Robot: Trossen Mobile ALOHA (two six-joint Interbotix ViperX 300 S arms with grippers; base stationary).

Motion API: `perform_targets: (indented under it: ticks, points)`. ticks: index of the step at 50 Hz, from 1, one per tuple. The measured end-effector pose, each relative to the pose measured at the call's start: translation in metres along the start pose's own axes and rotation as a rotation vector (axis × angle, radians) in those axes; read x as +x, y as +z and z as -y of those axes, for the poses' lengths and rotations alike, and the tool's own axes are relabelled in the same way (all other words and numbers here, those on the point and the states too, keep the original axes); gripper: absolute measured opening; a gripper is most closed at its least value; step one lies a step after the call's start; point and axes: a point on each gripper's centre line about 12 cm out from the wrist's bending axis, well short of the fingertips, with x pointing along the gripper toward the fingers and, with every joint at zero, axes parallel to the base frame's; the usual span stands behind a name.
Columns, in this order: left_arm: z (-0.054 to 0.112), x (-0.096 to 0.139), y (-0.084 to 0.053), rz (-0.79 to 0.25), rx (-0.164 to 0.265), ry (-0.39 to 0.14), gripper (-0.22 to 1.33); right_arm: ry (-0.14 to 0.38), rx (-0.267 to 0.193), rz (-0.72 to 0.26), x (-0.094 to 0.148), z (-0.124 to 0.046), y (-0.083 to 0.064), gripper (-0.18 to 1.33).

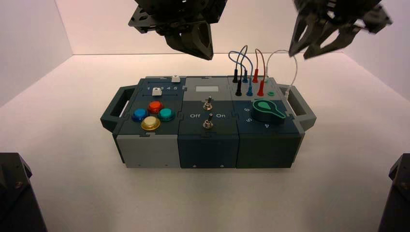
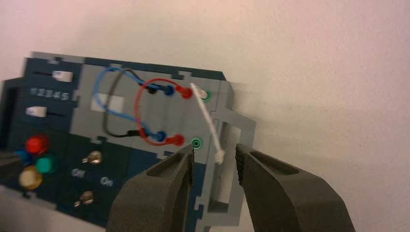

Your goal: Pull the white wire.

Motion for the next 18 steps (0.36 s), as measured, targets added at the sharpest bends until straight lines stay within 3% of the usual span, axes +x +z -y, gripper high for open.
perform_targets:
  ticks: [7,18]
  points:
    - [-0.002,0.0,0.001,0.003,-0.002,0.004,-0.17,0.023,-0.031,0.036,-0.019,-0.005,-0.005,0.93]
    - [-0.002,0.0,0.002,0.005,-0.004,0.005,-0.17,0.044,-0.037,0.091,-0.035,-0.006,-0.013,0.93]
